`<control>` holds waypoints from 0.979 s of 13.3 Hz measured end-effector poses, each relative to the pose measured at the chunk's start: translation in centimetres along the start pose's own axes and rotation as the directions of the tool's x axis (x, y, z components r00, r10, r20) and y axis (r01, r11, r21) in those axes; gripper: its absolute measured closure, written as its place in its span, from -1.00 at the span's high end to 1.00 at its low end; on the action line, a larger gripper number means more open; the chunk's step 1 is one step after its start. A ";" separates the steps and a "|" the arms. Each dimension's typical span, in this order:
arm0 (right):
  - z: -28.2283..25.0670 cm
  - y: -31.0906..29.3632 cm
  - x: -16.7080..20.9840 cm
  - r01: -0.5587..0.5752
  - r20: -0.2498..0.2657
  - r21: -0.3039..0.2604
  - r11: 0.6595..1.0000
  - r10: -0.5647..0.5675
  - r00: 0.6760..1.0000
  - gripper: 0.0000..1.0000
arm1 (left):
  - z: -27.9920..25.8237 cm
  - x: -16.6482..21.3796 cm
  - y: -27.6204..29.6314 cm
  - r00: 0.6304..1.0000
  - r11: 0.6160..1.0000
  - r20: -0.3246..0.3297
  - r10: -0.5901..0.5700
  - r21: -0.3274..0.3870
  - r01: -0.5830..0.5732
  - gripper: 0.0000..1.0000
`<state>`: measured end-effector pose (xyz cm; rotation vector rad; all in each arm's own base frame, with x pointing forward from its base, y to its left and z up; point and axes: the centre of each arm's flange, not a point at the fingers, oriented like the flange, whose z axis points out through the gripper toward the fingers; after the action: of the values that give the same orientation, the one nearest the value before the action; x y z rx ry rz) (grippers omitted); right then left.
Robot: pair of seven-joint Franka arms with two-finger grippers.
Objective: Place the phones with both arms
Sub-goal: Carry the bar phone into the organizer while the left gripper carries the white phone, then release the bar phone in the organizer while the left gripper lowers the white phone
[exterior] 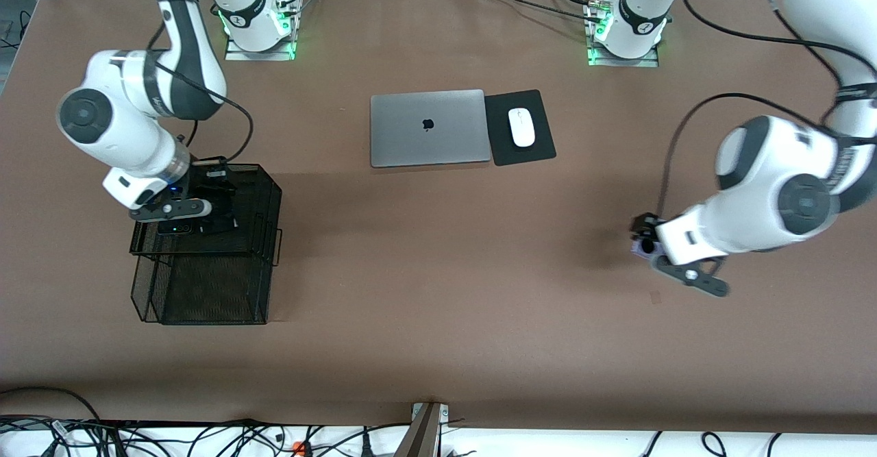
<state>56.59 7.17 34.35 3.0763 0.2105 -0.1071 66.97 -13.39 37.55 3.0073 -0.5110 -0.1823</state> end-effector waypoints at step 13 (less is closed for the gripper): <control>1.4 0.1 1.5 -0.076 -0.020 0.040 0.996 0.077 0.997 1.00 | 13.6 3.9 29.2 0.929 0.940 -0.145 -0.341 -0.064 0.335 0.67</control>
<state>58.02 7.20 32.83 3.1211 0.0926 -0.0752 59.42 -43.05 26.69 3.0143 0.0287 0.0210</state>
